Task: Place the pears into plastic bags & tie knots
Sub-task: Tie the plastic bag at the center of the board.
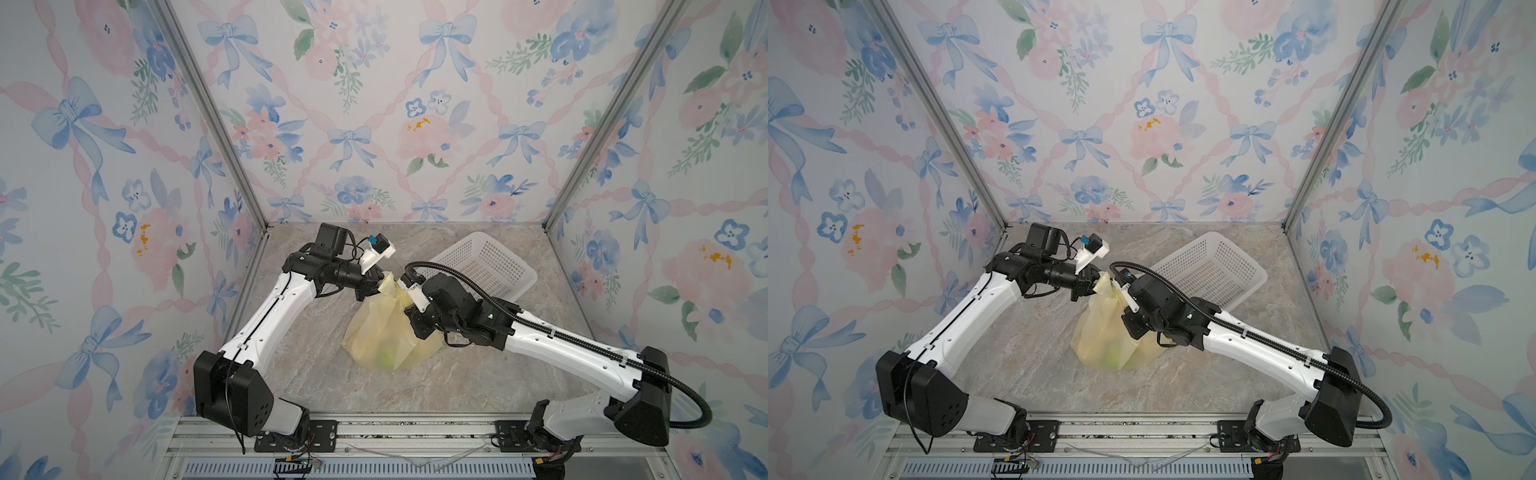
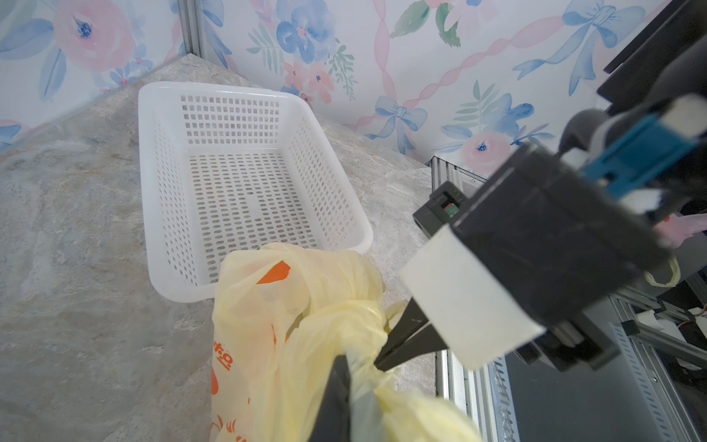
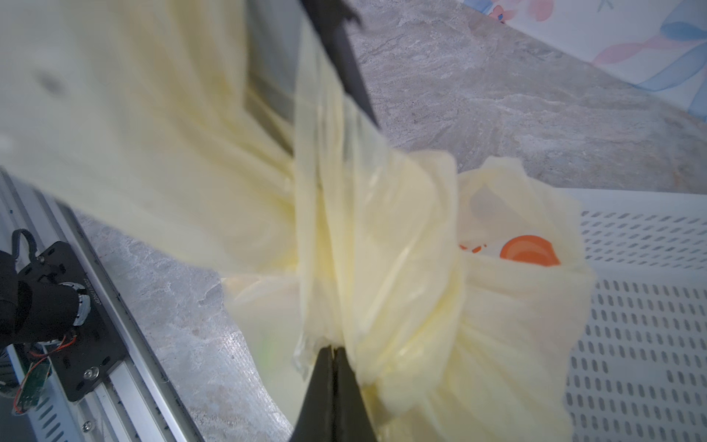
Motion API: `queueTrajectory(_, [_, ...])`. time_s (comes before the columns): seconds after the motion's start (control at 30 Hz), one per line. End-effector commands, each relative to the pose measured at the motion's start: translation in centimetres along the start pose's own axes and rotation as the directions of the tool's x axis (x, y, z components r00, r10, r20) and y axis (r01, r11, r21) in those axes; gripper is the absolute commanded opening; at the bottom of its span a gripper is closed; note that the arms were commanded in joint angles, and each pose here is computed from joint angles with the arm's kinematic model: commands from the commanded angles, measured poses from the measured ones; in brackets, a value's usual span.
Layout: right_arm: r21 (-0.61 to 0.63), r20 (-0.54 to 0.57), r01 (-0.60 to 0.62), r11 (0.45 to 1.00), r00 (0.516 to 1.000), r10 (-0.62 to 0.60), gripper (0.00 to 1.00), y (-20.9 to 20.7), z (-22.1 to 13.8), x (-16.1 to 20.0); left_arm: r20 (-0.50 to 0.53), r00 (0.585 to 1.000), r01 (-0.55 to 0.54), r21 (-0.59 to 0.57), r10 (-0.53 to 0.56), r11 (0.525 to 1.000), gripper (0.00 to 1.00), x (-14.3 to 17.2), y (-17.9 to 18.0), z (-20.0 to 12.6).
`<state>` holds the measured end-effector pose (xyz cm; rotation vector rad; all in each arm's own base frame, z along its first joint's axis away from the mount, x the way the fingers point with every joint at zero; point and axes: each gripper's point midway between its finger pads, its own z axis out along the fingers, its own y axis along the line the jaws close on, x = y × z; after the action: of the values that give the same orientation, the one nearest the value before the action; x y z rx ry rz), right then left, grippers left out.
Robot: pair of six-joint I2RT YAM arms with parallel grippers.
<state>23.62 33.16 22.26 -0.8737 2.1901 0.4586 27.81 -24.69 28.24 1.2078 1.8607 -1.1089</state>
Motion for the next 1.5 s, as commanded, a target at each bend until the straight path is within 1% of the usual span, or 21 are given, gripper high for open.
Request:
queueTrajectory(0.0, [0.13,-0.201,0.058,0.99,0.979,-0.031,0.0,-2.1,2.2,6.2,0.059,0.996,-0.063,0.002,0.063,0.998,0.03,-2.2,-1.5,-0.9])
queueTrajectory(0.1, [0.211,-0.078,0.011,0.977,0.997,0.005,0.0,-3.2,3.6,4.4,0.05,0.997,-0.064,0.01,0.063,0.998,0.03,-2.1,-2.1,-0.5])
queueTrajectory(0.2, [0.285,0.042,-0.041,0.958,0.999,0.03,0.0,-4.5,4.5,2.9,0.04,0.998,-0.053,0.004,0.053,0.999,0.03,-1.8,-2.4,-0.3])
queueTrajectory(0.33, [0.315,0.174,-0.107,0.943,0.983,0.054,0.0,-5.3,5.3,1.1,0.042,0.998,-0.054,0.006,0.053,0.999,0.03,-1.8,-3.3,-0.4])
queueTrajectory(0.47, [0.314,0.256,-0.151,0.938,0.964,0.069,0.0,-6.0,6.2,-0.3,0.042,0.997,-0.062,0.029,0.061,0.998,0.04,-2.0,-4.5,-0.1])
queueTrajectory(0.5, [0.297,0.274,-0.165,0.941,0.958,0.081,0.0,-5.9,6.6,-0.7,0.039,0.997,-0.063,0.036,0.062,0.997,0.03,-2.0,-4.7,0.1])
queueTrajectory(0.57, [0.201,0.301,-0.188,0.961,0.946,0.123,0.0,-4.8,7.4,-1.3,0.03,0.998,-0.065,0.04,0.064,0.997,0.04,-2.0,-5.1,0.5])
queueTrajectory(0.63, [0.055,0.33,-0.199,0.979,0.929,0.17,0.0,-2.7,8.0,-1.6,0.024,0.998,-0.063,0.039,0.062,0.997,0.03,-2.1,-5.2,0.9])
queueTrajectory(0.7, [-0.094,0.395,-0.184,0.978,0.895,0.206,0.0,-0.7,7.9,-2.2,0.024,0.998,-0.06,0.053,0.059,0.997,0.05,-2.2,-5.5,1.4])
queueTrajectory(0.77, [-0.197,0.458,-0.167,0.966,0.856,0.241,0.0,0.4,7.2,-2.8,0.017,0.998,-0.061,0.054,0.06,0.997,0.16,-2.2,-5.7,1.8])
queueTrajectory(0.83, [-0.225,0.487,-0.15,0.963,0.839,0.244,0.0,0.5,6.7,-3.1,0.008,0.999,-0.05,0.016,0.05,0.999,0.24,-2.2,-5.1,1.9])
queueTrajectory(0.87, [-0.227,0.493,-0.148,0.963,0.835,0.245,0.0,0.4,6.6,-3.1,0.011,0.999,-0.047,-0.021,0.047,0.999,0.33,-2.6,-4.7,1.7])
queueTrajectory(0.93, [-0.242,0.501,-0.149,0.959,0.827,0.255,0.0,-0.2,6.9,-3.3,0.049,0.997,-0.055,-0.118,0.061,0.992,0.57,-3.9,-4.0,0.5])
queueTrajectory(0.97, [-0.247,0.503,-0.156,0.956,0.823,0.264,0.0,-0.6,7.1,-3.4,0.071,0.995,-0.063,-0.172,0.076,0.983,0.62,-4.5,-3.8,-0.3])
queueTrajectory(1.07, [-0.246,0.522,-0.164,0.955,0.808,0.273,0.0,-1.6,7.4,-4.0,0.119,0.988,-0.039,-0.398,0.094,0.917,0.82,-5.5,-1.9,-3.5])
queueTrajectory(1.13, [-0.205,0.518,-0.176,0.963,0.815,0.259,0.0,-2.5,7.4,-4.3,0.113,0.99,-0.008,-0.55,0.084,0.835,0.92,-4.4,-0.2,-5.6])
queueTrajectory(1.17, [-0.172,0.516,-0.187,0.967,0.819,0.25,0.0,-3.1,7.4,-4.2,0.102,0.992,-0.003,-0.584,0.076,0.812,0.94,-3.6,0.3,-6.1])
queueTrajectory(1.2, [-0.14,0.512,-0.2,0.97,0.824,0.244,0.0,-3.7,7.3,-4.1,0.09,0.994,-0.003,-0.595,0.07,0.804,0.95,-2.7,0.5,-6.3])
queueTrajectory(1.27, [-0.118,0.502,-0.216,0.969,0.829,0.246,0.0,-4.3,7.0,-3.9,0.067,0.997,0.0,-0.576,0.048,0.817,0.96,-0.7,0.5,-5.7])
queueTrajectory(1.33, [-0.08,0.488,-0.23,0.97,0.839,0.24,0.0,-5.0,6.7,-3.5,0.049,0.999,0.029,-0.579,-0.001,0.814,0.97,1.1,1.1,-5.0])
queueTrajectory(1.47, [-0.019,0.468,-0.232,0.972,0.857,0.214,0.0,-5.8,6.2,-3.5,0.016,0.994,0.096,-0.644,-0.111,0.759,0.98,4.6,3.5,-4.4])
